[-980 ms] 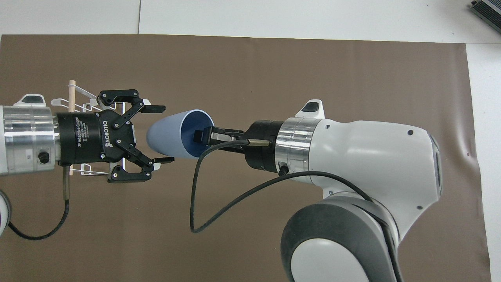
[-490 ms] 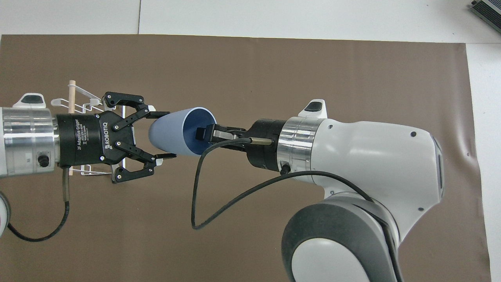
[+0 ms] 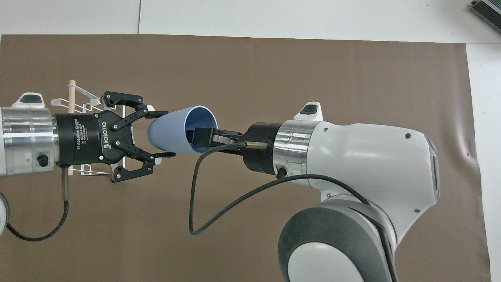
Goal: Hang cup on cup holder
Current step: 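Grasp the cup base with the left gripper, release the right gripper, then raise the cup over the rack while the right gripper withdraws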
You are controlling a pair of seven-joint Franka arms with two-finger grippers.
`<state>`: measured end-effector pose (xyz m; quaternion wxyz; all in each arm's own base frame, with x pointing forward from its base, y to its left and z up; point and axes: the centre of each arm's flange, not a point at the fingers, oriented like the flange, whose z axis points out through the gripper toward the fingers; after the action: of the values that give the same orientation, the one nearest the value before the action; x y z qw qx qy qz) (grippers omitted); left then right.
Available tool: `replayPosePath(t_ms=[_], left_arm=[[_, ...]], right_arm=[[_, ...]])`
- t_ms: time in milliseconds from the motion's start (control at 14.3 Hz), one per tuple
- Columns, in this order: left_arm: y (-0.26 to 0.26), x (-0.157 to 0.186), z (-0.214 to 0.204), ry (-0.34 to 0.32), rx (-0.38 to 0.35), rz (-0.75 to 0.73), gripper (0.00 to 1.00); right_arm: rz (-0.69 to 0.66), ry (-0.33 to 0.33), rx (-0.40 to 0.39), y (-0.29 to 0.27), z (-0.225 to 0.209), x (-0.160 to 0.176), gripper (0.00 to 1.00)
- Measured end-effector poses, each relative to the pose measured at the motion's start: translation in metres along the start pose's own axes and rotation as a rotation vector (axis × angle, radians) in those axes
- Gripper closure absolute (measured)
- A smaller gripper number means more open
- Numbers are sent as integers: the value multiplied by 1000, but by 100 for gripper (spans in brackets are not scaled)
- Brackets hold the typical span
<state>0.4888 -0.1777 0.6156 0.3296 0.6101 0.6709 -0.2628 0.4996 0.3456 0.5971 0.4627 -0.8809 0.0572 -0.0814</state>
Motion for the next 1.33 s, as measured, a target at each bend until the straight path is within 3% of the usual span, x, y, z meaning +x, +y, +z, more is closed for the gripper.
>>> replayPosePath(t_ms=[280,350,700,910,1330], left_arm=[[1,8,0,102,-4,59,27],[1,12,-1,142,-6,79,27],[4,29,-3,402,4,263,27],[3,34,-2,580,14,366,27],[-15,3,30,880,20,640,27]], right_arm=[[2,2,0,1,-1,1,4],[4,4,-1,2,-2,2,0],[29,61,-9,20,-24,29,0],[-79,119,-48,41,-50,55,0],[-333,207,-301,78,-113,103,0]])
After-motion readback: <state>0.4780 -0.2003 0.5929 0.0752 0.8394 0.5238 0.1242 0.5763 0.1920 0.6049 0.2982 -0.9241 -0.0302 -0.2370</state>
